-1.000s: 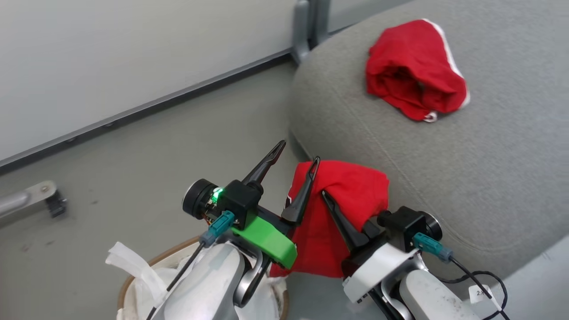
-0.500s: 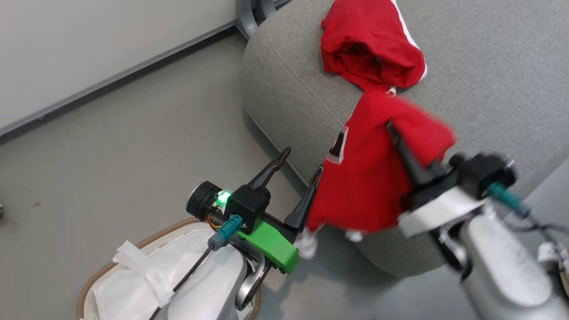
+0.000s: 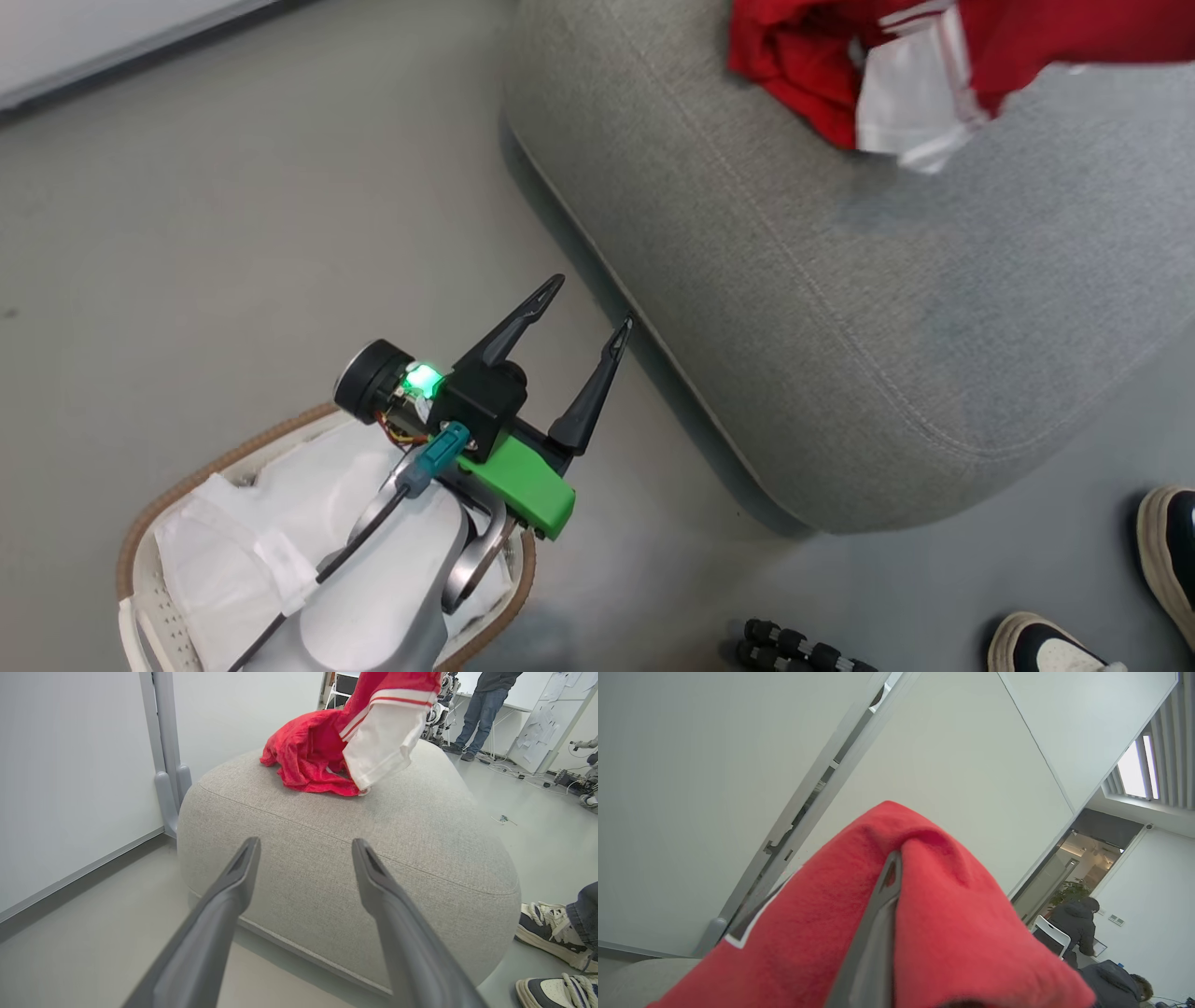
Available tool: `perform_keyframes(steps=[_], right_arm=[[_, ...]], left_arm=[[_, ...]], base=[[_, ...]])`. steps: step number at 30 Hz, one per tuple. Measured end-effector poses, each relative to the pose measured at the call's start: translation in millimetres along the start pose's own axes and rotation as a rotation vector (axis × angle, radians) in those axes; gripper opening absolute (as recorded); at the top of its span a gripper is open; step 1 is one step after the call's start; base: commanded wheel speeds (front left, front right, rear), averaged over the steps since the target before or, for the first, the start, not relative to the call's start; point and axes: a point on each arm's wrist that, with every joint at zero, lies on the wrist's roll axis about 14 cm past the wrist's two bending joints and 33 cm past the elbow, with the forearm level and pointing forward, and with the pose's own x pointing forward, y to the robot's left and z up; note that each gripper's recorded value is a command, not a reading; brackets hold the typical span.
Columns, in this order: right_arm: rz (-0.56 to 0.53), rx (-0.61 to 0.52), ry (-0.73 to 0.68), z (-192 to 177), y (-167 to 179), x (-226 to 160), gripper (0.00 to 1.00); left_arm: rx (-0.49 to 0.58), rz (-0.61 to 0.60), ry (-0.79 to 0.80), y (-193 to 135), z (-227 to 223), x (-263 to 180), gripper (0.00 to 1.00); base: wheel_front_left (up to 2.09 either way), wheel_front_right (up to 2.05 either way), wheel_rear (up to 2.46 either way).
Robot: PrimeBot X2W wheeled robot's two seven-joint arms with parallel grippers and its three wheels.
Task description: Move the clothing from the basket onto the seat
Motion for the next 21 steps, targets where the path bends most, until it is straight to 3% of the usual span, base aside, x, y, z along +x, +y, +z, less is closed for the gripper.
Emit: perform_keyframes(steps=[4, 9, 21], right_arm=[[-0.005, -0.053, 0.059, -24, 0, 21, 0.00], [-0.015, -0.034, 0.167, -72, 19, 34, 0.00], [0.019, 0.044, 0.529, -208, 98, -6, 0.00]], left_arm=[[-0.020, 0.019, 0.005, 15, -10, -1, 1.00], [-0.031, 0.052, 0.022, 39, -26, -7, 1.00], [-0.089, 0.157, 0.096, 83, -74, -36, 1.00]], base=[[0.00, 0.00, 0.00], [0.00, 0.00, 0.00], [0.00, 0.00, 0.00]])
